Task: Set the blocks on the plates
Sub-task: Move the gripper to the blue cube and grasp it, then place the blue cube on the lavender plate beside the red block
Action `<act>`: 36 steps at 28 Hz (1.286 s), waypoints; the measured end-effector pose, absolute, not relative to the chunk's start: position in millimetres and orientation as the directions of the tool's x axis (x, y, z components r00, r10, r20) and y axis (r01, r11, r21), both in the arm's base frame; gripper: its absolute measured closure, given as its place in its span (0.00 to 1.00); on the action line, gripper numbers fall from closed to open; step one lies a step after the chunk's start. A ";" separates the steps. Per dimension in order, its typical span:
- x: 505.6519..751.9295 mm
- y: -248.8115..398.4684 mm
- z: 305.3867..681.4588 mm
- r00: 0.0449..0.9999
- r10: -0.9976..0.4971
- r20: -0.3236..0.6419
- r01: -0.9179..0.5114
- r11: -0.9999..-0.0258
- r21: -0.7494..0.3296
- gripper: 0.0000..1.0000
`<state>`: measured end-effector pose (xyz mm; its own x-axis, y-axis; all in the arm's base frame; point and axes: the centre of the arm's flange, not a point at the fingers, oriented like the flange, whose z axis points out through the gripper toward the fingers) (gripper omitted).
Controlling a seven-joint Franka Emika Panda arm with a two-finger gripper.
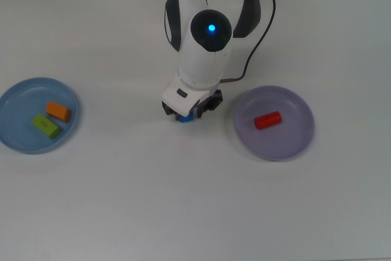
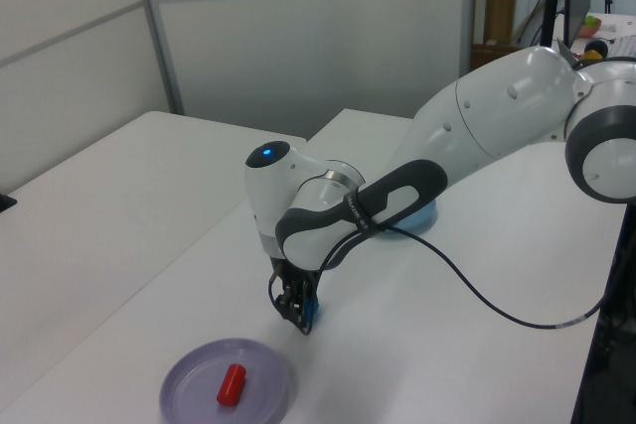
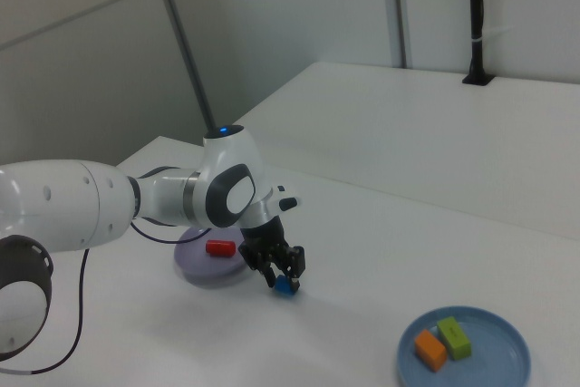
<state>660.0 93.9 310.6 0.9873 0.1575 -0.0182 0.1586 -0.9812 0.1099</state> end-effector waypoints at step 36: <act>630.1 255.6 340.2 0.933 0.357 0.046 0.354 -0.933 0.062 0.61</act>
<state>630.1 255.6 340.2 0.9332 0.3565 0.0455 0.3536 -0.9334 0.0618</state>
